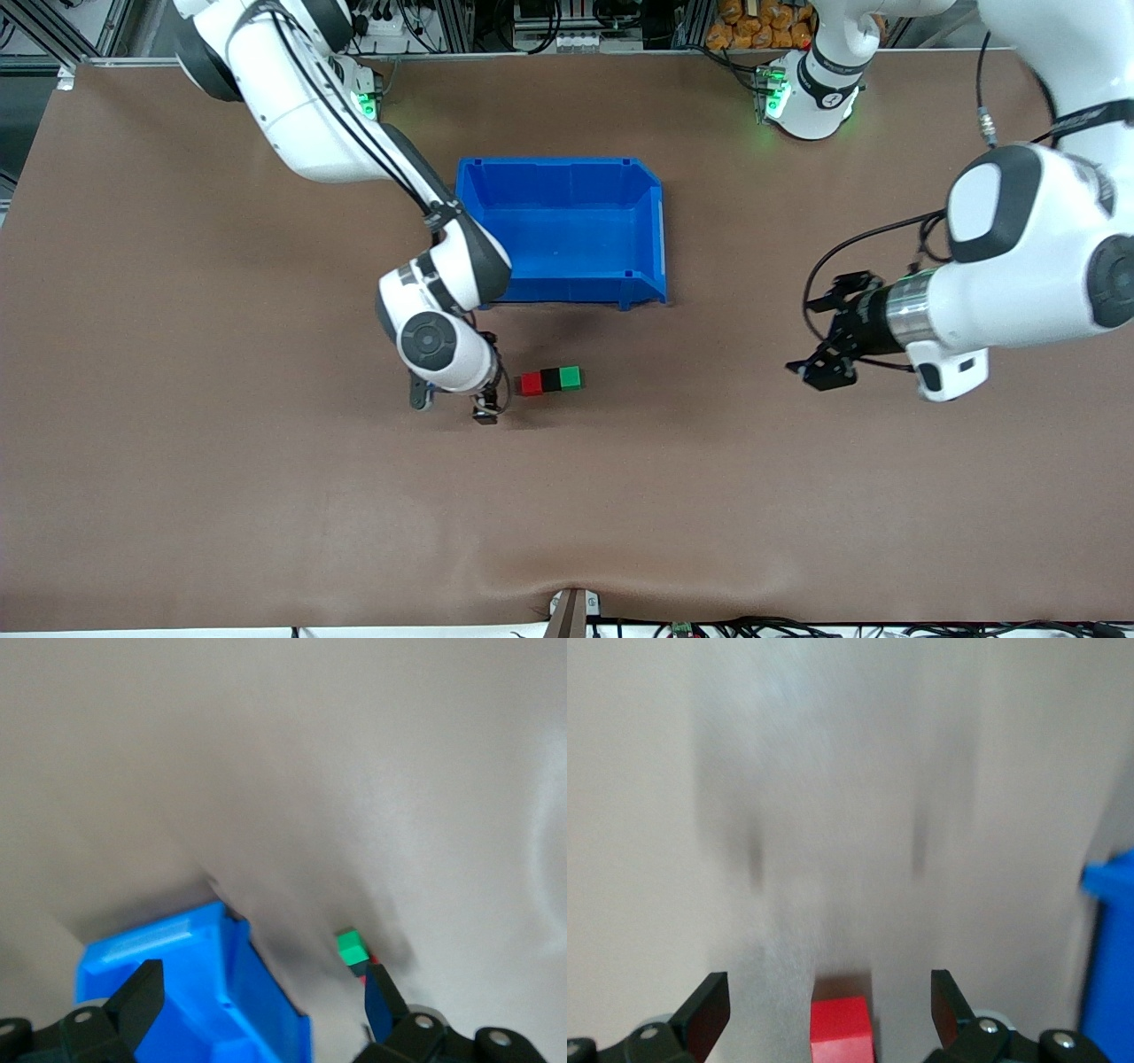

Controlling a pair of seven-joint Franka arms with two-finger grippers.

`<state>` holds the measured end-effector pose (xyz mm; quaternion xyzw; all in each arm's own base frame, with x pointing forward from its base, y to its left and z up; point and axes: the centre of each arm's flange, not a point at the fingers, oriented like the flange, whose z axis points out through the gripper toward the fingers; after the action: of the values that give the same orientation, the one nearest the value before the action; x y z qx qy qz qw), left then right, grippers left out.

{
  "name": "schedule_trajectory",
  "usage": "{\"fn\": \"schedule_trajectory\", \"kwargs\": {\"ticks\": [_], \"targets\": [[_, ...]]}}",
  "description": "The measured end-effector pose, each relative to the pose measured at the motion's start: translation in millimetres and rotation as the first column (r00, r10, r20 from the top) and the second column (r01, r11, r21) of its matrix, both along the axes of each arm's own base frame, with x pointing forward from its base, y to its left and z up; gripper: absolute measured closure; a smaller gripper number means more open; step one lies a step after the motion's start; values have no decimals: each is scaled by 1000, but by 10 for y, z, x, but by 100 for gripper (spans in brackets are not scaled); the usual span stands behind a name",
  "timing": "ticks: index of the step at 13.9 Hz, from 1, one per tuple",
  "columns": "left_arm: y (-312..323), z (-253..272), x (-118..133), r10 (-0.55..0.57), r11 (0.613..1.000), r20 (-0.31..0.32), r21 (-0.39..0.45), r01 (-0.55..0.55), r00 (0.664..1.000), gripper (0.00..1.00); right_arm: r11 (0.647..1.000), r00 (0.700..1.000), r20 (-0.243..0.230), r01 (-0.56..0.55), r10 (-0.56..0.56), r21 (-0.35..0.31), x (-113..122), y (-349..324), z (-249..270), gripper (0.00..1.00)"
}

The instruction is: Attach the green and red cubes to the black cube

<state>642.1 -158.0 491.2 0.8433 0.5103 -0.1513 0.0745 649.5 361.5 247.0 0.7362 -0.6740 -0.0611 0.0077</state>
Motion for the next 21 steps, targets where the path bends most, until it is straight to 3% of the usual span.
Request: {"fn": "schedule_trajectory", "kwargs": {"ticks": [2, 5, 7, 9, 11, 14, 17, 21], "targets": [[142, 200, -106, -99, 995, 16, 34, 99, 995, 0, 993, 993, -32, -116, 116, -2, 74, -290, 290, 0], [494, 440, -243, -198, 979, 8, 55, 198, 980, 0, 960, 957, -79, -278, 279, 17, 171, -816, 640, 0], [750, 637, -335, -230, 972, 17, 46, 229, 973, 0, 928, 925, -77, -369, 371, 40, 223, -1212, 841, 0], [889, 860, -470, -305, 952, 34, 55, 303, 952, 0, 877, 875, -64, -477, 480, 66, 195, -1615, 1008, 0], [942, 1044, -595, -405, 913, 54, 75, 401, 913, 0, 792, 792, -37, -604, 609, 89, 128, -1962, 1182, 0], [990, 1160, -673, -519, 852, 69, 118, 510, 852, 0, 630, 635, 16, -769, 773, 107, 81, -2496, 1437, 0], [1005, 1193, -752, -673, 735, 55, 159, 659, 737, 0, 473, 482, 71, -874, 873, 115, 78, -3147, 1662, 0], [990, 1333, -931, -768, 639, 74, 166, 751, 636, 0, 256, 264, 130, -964, 956, 77, 21, -3558, 2003, 0]]}}
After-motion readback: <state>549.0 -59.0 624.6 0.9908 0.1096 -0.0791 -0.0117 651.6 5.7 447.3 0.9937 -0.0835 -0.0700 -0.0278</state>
